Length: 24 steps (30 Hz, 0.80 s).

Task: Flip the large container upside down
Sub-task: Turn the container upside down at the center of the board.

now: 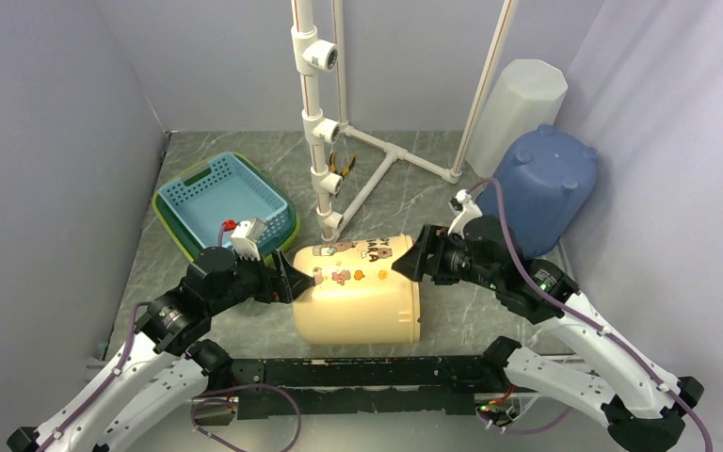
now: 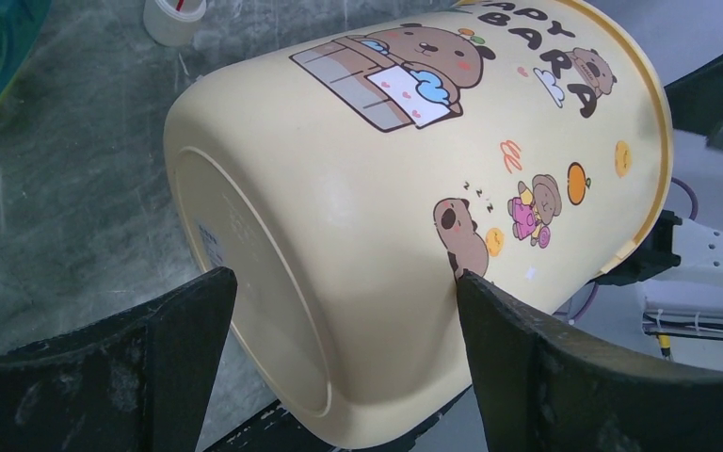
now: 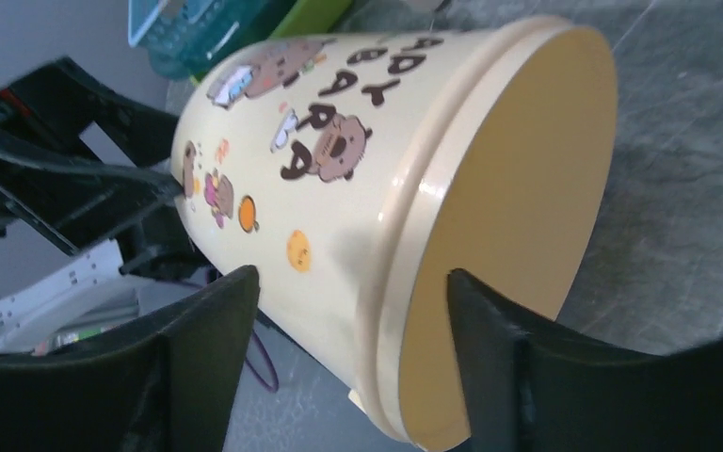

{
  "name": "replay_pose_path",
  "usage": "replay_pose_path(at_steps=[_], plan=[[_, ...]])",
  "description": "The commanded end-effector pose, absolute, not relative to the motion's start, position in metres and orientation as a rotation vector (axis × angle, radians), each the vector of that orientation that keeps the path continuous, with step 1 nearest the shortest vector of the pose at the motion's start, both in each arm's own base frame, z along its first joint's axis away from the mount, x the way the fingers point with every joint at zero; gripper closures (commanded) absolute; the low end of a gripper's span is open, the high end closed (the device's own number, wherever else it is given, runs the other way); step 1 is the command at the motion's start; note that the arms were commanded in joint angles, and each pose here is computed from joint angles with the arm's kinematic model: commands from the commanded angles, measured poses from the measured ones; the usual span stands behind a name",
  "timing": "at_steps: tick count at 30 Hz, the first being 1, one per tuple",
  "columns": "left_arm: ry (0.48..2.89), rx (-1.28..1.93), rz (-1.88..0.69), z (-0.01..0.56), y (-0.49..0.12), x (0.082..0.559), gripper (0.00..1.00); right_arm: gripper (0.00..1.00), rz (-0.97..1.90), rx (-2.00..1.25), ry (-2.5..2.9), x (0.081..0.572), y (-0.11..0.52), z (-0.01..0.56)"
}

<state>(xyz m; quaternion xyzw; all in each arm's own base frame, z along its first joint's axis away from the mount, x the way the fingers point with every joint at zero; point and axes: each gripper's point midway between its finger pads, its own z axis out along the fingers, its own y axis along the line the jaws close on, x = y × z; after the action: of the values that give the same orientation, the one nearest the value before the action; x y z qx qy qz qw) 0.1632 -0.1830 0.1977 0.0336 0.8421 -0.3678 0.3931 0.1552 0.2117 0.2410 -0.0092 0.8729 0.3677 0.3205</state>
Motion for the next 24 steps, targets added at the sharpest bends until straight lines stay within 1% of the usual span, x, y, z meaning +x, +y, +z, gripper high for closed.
replay_pose_path(at_steps=[1,2,4,5,9,10,12,14,16,18,20,24], plan=[[2.241,0.109,-0.839,0.166,-0.173,0.157,0.09,0.34,0.803,0.008,2.255,0.175,0.197,0.256],[2.243,0.113,-0.840,0.165,-0.174,0.157,0.09,0.44,0.792,0.007,2.269,0.176,0.197,0.254],[2.248,0.115,-0.838,0.164,-0.174,0.158,0.09,0.54,0.785,-0.004,2.298,0.175,0.199,0.248],[2.247,0.117,-0.838,0.164,-0.174,0.158,0.09,0.57,0.784,-0.010,2.312,0.174,0.200,0.244],[2.244,0.123,-0.844,0.166,-0.175,0.158,0.09,0.57,0.762,-0.009,2.336,0.173,0.198,0.231],[2.243,0.124,-0.844,0.166,-0.175,0.158,0.10,0.59,0.755,-0.003,2.335,0.173,0.197,0.230],[2.241,0.125,-0.844,0.167,-0.175,0.158,0.10,0.69,0.719,0.026,2.334,0.176,0.190,0.228],[2.230,0.127,-0.850,0.171,-0.175,0.158,0.10,0.76,0.683,0.056,2.339,0.176,0.183,0.223],[2.206,0.142,-0.872,0.178,-0.178,0.157,0.10,0.87,0.716,0.065,2.343,0.175,0.183,0.216],[2.178,0.171,-0.907,0.187,-0.182,0.156,0.10,0.95,0.786,0.072,2.353,0.172,0.184,0.208],[2.161,0.200,-0.926,0.194,-0.186,0.156,0.09,0.98,0.844,0.089,2.362,0.170,0.182,0.197],[2.121,0.242,-0.956,0.209,-0.192,0.157,0.08,0.99,1.018,0.115,2.329,0.166,0.179,0.188]])
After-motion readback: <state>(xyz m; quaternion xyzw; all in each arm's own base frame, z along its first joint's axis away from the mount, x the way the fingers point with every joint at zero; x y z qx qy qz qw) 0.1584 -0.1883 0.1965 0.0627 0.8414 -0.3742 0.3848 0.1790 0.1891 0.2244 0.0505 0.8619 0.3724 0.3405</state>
